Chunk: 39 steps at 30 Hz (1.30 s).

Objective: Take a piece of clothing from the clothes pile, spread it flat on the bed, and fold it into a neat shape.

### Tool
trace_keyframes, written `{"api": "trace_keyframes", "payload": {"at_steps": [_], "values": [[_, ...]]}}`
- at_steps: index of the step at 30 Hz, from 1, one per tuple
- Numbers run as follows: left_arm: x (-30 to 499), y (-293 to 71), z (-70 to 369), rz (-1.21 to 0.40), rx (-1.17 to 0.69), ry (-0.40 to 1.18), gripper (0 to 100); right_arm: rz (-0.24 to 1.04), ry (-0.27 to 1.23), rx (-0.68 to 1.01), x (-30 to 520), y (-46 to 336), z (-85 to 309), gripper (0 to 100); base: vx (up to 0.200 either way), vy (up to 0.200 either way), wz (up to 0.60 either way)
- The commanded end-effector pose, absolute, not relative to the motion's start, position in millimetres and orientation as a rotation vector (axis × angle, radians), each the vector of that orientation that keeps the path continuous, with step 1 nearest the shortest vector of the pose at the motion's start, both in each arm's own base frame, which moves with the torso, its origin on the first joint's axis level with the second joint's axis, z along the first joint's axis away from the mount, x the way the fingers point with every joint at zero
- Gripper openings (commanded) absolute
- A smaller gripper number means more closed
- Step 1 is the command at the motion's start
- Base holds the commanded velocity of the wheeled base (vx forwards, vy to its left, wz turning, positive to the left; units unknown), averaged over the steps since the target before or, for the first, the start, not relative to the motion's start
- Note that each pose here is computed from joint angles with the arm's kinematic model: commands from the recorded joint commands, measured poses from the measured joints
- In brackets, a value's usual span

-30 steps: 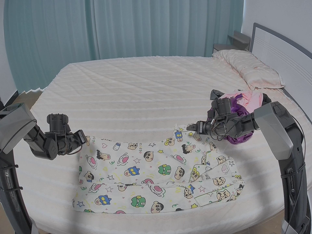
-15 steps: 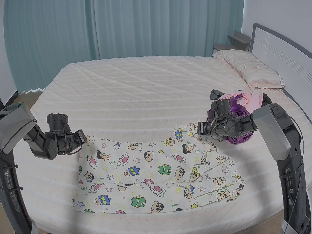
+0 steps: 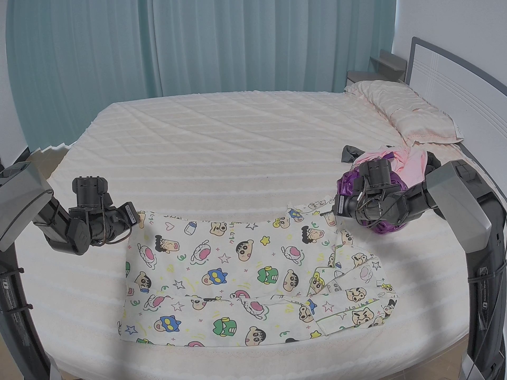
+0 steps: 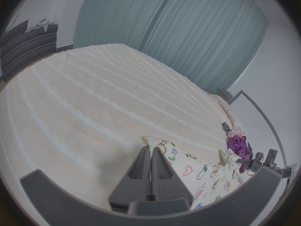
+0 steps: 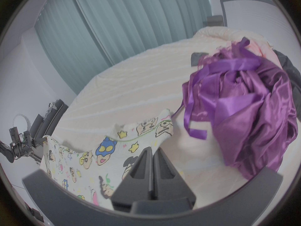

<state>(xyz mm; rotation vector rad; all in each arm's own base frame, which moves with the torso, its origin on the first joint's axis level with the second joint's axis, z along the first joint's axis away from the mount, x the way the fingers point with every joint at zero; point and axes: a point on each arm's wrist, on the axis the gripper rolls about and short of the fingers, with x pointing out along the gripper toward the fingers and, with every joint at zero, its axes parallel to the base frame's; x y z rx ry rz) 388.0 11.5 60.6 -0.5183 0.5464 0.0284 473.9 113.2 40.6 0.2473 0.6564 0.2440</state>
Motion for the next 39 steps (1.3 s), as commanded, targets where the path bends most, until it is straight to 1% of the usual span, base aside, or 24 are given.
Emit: {"api": "trace_keyframes", "payload": {"at_steps": [1, 5, 10, 15, 20, 30, 39], "values": [[387.1, 14.1, 71.0, 0.028, -0.515, 0.517, 0, 0.233, 0.61, 0.259, 467.9, 101.8, 48.4, 0, 0.0, 0.0, 0.0], [387.8, 19.4, 68.5, 0.04, -0.519, 0.518, 0, 0.234, 0.581, 0.269, 469.1, 100.5, 50.7, 0, 0.0, 0.0, 0.0], [393.4, 26.4, 69.4, 0.052, -0.524, 0.5, 0, 0.233, 0.576, 0.277, 469.6, 100.7, 51.7, 0, 0.0, 0.0, 0.0], [401.3, 31.3, 59.9, 0.063, -0.527, 0.507, 0, 0.234, 0.579, 0.275, 469.6, 101.4, 50.3, 0, 0.0, 0.0, 0.0], [403.1, 33.9, 58.0, 0.069, -0.528, 0.507, 0, 0.239, 0.542, 0.279, 471.3, 101.7, 53.3, 0, 0.0, 0.0, 0.0], [400.1, 33.0, 56.4, 0.062, -0.504, 0.518, 0, 0.244, 0.54, 0.277, 465.8, 102.1, 58.1, 0, 0.0, 0.0, 0.0], [382.6, 31.4, 52.4, 0.05, -0.437, 0.563, 0, 0.25, 0.558, 0.269, 447.8, 101.9, 68.3, 0, 0.0, 0.0, 0.0]]}}
